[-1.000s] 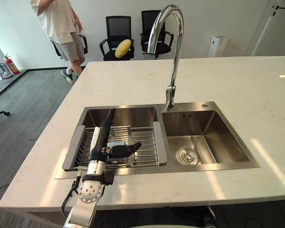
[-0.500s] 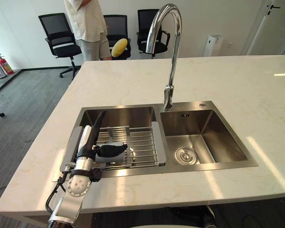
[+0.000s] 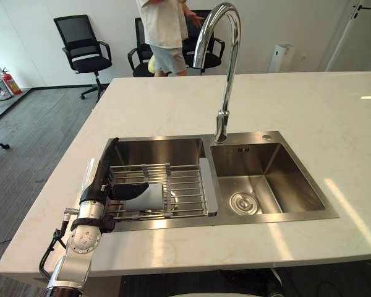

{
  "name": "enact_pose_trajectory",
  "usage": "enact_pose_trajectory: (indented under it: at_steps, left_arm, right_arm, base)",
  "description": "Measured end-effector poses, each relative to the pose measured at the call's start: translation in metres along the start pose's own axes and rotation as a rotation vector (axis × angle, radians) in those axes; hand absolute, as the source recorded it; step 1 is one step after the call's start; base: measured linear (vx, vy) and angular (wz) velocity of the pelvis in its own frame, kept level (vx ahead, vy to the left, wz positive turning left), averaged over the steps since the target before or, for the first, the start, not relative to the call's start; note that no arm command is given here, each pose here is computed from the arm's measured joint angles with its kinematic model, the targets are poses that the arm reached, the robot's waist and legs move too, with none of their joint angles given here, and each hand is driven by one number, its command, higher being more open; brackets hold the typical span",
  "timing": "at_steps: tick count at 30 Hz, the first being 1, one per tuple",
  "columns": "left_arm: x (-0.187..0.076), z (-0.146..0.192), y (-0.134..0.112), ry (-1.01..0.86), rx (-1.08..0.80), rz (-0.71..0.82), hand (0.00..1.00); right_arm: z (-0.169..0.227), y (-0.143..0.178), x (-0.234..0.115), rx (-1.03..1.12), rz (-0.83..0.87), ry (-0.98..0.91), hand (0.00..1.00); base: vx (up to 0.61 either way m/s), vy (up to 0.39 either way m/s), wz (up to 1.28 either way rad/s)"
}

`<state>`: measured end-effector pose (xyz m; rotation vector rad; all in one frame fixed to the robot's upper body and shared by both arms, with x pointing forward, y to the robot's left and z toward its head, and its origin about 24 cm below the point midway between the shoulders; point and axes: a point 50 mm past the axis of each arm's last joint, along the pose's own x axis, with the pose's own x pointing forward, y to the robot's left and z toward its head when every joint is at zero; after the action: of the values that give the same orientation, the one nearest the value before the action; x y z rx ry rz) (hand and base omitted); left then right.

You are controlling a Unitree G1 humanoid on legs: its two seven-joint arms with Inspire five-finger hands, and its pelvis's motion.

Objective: Walk over to the sink, pick up the cup, carry it to the dishwasher, place the cup inside the dishwasher, then close the dishwasher door

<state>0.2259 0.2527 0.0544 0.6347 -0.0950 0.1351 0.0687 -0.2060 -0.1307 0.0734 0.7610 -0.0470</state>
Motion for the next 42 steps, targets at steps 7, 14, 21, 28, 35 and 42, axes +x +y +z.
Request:
enact_pose_trajectory:
  at_steps: [7,14,21,28,35,42]
  left_arm:
    - [0.001,0.001,0.007,-0.028,0.092,-0.063,1.0]
    - [0.003,0.005,0.016,-0.071,0.183,-0.186,1.0]
    - [0.006,0.011,0.025,-0.11,0.257,-0.27,1.0]
    - [0.008,0.018,0.032,-0.142,0.33,-0.294,1.0]
    - [0.007,0.016,0.032,-0.132,0.415,-0.367,1.0]
    - [0.005,0.014,0.023,-0.122,0.419,-0.453,1.0]
  right_arm:
    - [0.0,-0.003,-0.001,-0.005,-0.001,0.002,1.0]
    - [0.001,-0.005,-0.001,-0.022,0.013,0.005,1.0]
    - [0.002,-0.01,-0.002,-0.036,0.013,0.006,1.0]
    - [0.002,-0.017,-0.004,-0.026,-0.008,0.002,1.0]
    - [0.003,-0.019,-0.004,-0.027,-0.007,0.002,1.0]
    - [0.003,-0.019,-0.004,-0.03,0.001,0.004,1.0]
  base:
    - [0.0,0.0,0.0]
    - [0.0,0.0,0.0]
    - [0.0,0.0,0.0]
    - [0.0,0.0,0.0]
    - [0.0,0.0,0.0]
    - [0.0,0.0,0.0]
